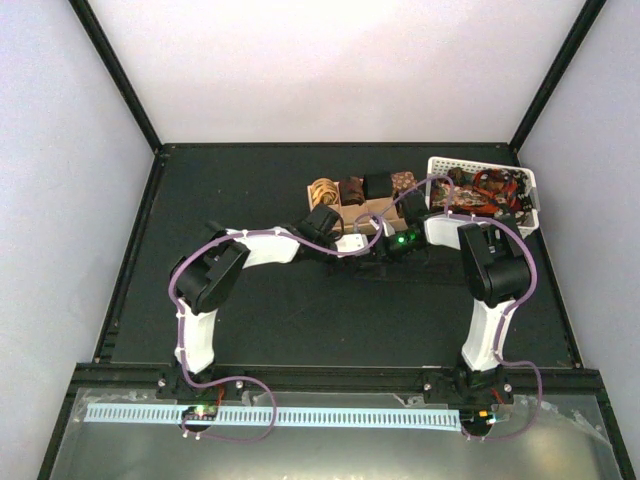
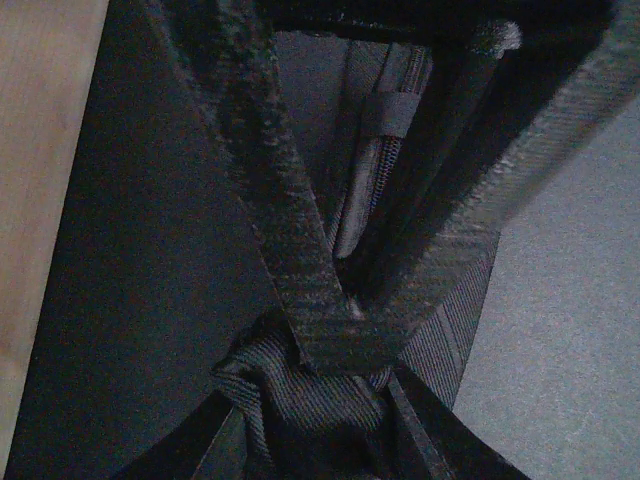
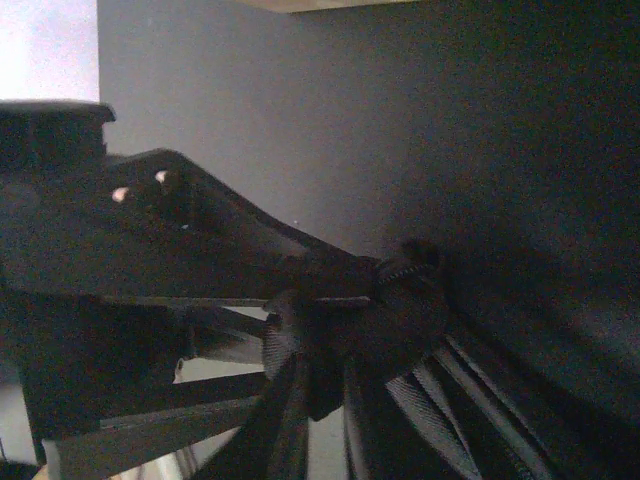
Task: Roll the ties
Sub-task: Roll the tie at the center of the board.
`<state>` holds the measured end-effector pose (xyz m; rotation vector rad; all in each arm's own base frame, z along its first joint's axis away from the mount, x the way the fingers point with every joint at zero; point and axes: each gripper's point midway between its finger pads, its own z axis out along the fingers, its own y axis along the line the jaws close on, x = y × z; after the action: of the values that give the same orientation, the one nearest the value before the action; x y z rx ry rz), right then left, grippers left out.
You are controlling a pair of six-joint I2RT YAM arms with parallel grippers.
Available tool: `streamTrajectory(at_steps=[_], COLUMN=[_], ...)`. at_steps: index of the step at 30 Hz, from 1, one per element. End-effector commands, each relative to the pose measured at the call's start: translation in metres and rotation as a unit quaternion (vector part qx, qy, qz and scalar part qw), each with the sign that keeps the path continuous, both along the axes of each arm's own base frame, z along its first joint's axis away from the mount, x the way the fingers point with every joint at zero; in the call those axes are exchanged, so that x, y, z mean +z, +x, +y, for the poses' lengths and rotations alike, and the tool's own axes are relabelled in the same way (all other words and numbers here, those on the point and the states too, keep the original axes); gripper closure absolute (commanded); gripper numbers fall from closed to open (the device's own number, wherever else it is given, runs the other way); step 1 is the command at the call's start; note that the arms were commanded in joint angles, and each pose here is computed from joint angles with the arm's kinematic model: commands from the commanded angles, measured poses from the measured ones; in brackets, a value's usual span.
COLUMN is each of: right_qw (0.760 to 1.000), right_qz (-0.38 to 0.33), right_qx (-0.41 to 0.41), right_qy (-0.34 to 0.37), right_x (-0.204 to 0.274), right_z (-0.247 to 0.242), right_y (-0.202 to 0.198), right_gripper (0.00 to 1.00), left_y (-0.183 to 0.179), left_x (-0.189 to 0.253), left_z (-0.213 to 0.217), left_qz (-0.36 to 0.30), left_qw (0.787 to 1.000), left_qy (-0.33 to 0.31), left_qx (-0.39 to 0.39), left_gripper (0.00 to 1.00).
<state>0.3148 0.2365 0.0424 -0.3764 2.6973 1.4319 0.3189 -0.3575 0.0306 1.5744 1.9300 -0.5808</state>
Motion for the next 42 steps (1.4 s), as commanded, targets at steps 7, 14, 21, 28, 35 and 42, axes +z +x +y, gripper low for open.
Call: streamTrajectory(at_steps=[7,14,21,28,35,42], right_qw=[0.998,0.997,0.996,0.994,0.991,0.986], right_qz=[0.004,0.011,0.012,0.010,0.013,0.021], right_qx=[0.017,0.017,0.012,0.019,0.024,0.026], right_qy=[-0.055,-0.073,-0.091,-0.112,-0.134,-0.162], right_x=[-0.023,-0.028,-0.032,-0.032,-0.037,-0.046], right_z=[-0.012,-0.024,-0.035,-0.042,-0.048,-0.057], right_y=[-0.010,-0.018,-0.019,-0.025,-0.028,-0.030], right_gripper=[0.99,0.99,0.99,0.99,0.99,0.99], left_y=[-0.007,-0.005,-0.005,0.000,-0.008,-0.009], left_x=[-0.022,-0.010,0.010,0.028,0.031,0.018], left_z=[0.006,0.002,0.000,-0.011,-0.022,-0.027], left_qz=[0.034,0.026,0.010,-0.008,0.010,0.023], left_qw=[0.999,1.000,0.998,0.990,0.983,0.979], left_qy=[0.038,0.008,-0.065,-0.141,-0.181,-0.199], left_qx=[0.009,0.008,0.001,-0.011,-0.040,-0.042], left_gripper=[0.63,0.46,0.33,0.27,0.24,0.26])
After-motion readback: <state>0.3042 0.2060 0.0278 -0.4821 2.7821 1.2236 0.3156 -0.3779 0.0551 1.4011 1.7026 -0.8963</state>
